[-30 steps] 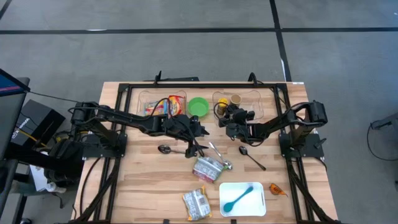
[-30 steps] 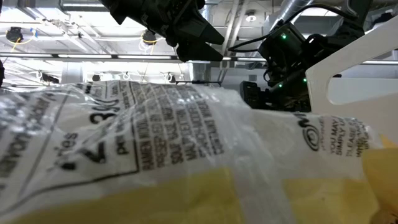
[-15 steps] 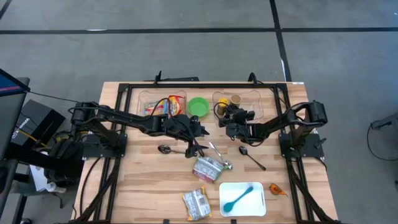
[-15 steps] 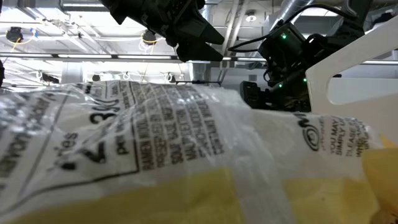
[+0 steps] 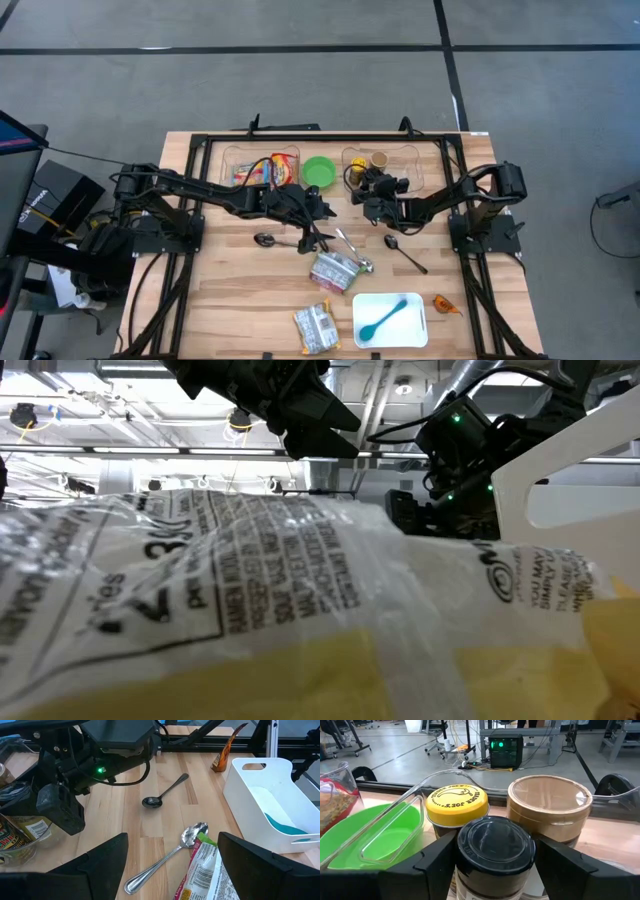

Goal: Pick & Place Food Item
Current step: Put the transparent spice bottle in the right transparent bin

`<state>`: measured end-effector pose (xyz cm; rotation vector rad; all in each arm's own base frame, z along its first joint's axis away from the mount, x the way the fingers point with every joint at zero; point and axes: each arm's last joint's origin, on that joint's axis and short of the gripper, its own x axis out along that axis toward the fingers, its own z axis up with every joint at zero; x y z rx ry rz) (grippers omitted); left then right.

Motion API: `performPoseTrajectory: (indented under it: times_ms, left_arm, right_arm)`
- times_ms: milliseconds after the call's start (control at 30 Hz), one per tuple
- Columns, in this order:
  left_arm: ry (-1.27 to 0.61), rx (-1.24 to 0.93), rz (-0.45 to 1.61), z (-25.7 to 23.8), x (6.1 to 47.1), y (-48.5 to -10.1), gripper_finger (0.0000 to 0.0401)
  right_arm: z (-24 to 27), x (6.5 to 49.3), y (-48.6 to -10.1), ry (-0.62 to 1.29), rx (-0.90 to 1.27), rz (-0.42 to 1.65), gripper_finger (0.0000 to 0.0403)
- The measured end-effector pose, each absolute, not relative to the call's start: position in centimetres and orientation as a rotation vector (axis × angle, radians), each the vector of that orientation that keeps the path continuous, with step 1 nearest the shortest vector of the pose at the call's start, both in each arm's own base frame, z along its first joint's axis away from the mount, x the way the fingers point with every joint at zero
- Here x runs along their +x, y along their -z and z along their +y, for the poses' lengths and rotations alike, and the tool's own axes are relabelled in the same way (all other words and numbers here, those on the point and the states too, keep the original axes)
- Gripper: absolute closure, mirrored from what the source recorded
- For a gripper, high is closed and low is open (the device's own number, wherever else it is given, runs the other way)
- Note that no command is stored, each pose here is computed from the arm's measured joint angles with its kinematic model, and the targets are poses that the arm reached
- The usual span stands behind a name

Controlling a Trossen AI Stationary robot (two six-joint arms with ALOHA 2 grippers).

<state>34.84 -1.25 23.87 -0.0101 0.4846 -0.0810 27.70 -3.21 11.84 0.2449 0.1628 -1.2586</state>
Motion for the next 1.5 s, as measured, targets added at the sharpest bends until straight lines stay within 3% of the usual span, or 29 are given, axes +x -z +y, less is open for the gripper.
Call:
performPoseTrajectory:
  times_ms: [1200, 1333, 1500]
  left_arm:
    - [0.081, -0.010, 0.485, -1.25, 34.84, -23.87, 0.0100]
    - [0.081, -0.010, 0.485, -1.25, 34.84, -23.86, 0.0100]
    - [0.080, -0.010, 0.485, -1.24, 34.84, -23.86, 0.0100]
  right_arm:
    - [-3.17, 27.76, -11.82, 1.240, 0.254, 0.172, 0.0157]
    - [-3.17, 27.76, -11.82, 1.240, 0.254, 0.172, 0.0132]
    - [-3.17, 27.77, -11.82, 1.238, 0.249, 0.177, 0.0071]
